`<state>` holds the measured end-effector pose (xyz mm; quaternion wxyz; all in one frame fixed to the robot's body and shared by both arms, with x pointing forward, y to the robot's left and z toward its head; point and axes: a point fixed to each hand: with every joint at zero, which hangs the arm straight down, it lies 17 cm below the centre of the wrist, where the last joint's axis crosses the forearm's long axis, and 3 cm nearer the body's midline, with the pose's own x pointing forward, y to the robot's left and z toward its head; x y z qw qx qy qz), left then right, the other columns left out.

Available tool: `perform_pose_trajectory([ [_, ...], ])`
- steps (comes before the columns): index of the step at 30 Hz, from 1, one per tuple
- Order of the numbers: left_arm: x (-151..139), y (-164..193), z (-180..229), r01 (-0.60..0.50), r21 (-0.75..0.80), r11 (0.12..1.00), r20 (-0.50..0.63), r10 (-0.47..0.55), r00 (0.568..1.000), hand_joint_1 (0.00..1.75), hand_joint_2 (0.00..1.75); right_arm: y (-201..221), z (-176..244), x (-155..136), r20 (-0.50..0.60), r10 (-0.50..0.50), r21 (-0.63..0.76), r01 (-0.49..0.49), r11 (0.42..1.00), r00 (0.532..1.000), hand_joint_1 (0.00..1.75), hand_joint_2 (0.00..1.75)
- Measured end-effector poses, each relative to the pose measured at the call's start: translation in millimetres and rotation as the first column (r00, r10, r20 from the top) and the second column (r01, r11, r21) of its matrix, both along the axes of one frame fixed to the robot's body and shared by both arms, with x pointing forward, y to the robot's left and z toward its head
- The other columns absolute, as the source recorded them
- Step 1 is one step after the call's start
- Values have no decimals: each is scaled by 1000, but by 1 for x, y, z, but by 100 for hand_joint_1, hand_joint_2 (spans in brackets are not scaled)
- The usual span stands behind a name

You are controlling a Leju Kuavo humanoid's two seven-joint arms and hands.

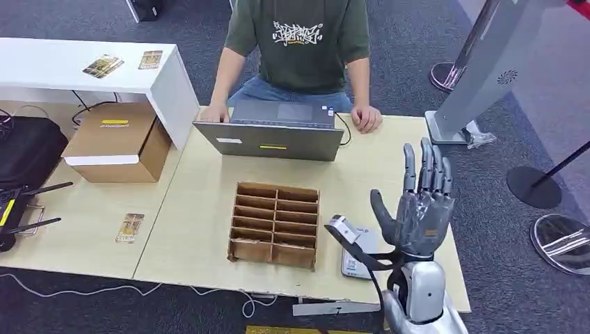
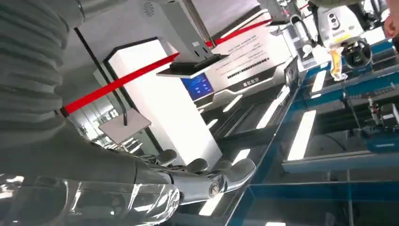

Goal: Pass the card to the sensor for recognition and then transmit it.

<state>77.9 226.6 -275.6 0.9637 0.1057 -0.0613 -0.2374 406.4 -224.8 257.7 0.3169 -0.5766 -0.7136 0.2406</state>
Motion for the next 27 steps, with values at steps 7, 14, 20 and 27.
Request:
perform_pose_trajectory([
  [7,-2,-2,0,-31,-5,1000,-3,31,1000,0,0,-5,-12,-27,-19,12,-24,-12,1000,1000,0,175],
  [14,-4,-3,0,-91,-7,996,-7,91,996,0,0,-2,-25,-49,-54,13,6,-12,1000,998,0,175],
  [20,-5,-4,0,-108,-12,994,-7,108,994,0,0,-9,-34,-58,-90,-22,50,27,998,996,0,175],
  [27,-5,-4,0,-103,-14,995,-7,103,995,0,0,-17,-43,-65,-136,-73,121,90,989,988,0,175],
])
